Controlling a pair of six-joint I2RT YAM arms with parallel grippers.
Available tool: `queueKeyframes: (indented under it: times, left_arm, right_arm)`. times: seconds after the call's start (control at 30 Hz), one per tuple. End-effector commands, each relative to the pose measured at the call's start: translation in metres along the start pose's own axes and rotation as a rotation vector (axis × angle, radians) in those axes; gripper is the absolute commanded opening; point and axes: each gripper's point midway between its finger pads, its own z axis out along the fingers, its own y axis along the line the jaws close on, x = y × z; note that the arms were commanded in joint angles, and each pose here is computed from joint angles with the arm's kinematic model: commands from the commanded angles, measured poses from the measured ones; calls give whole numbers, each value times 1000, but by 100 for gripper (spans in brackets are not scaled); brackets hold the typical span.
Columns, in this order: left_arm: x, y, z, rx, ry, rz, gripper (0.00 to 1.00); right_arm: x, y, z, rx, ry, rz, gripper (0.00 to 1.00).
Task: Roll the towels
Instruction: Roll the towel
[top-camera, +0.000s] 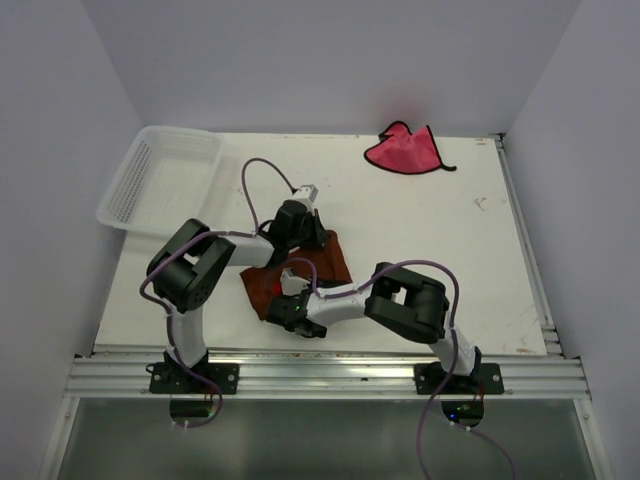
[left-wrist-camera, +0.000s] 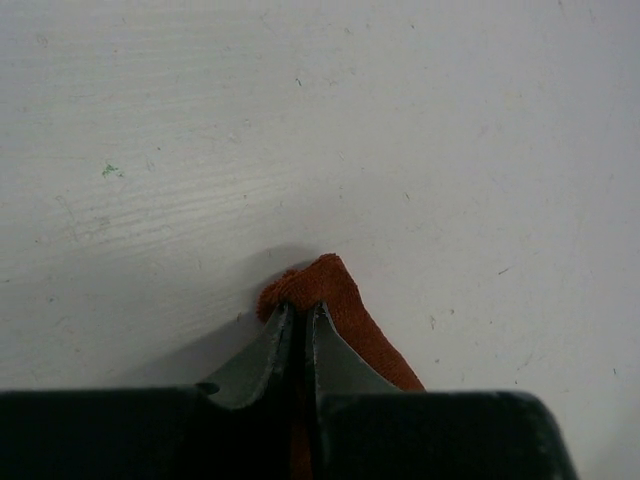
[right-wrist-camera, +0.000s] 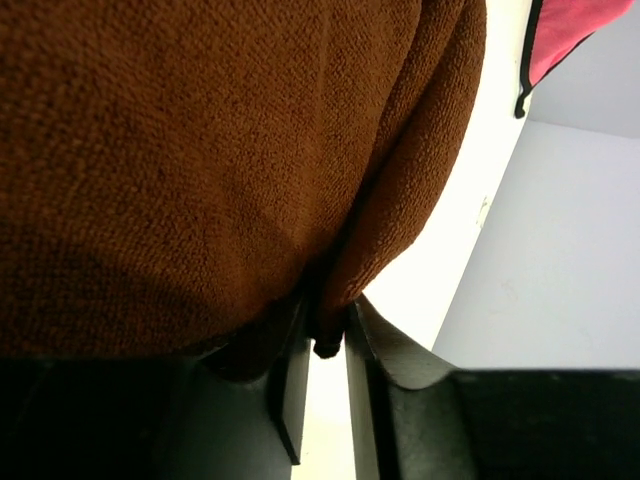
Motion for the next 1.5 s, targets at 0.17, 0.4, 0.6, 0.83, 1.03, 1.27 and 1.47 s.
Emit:
queueKeyframes:
  times: [0.17,0.4,0.6,0.83,1.03,1.27,1.47]
  left_arm:
    - [-2,22,-14,-98,-83,145,0]
    - [8,27,-18,-115,-85,152,0]
    - [12,33,-20,-130,-87,152,0]
    - [14,32,-23,-125,-97,144,0]
    - [18,34,-25,-126,-98,137,0]
    - [18,32,-27,-121,-105,131,0]
    - [18,32,-28,-123,-105,132,0]
  right_arm:
    - [-13,-7,-23,-136,-47,143,41]
    - [-11,-18,-38,-205,-91,258,44]
    - [-2,-28,-57,-317,-164,400,45]
    - [0,-49,-82,-438,-265,572,45]
    - [1,-71,-85,-575,-316,790,45]
    - [-17,-87,-64,-773,-297,1064,45]
    - [-34,-90,-55,-792,-266,1127,45]
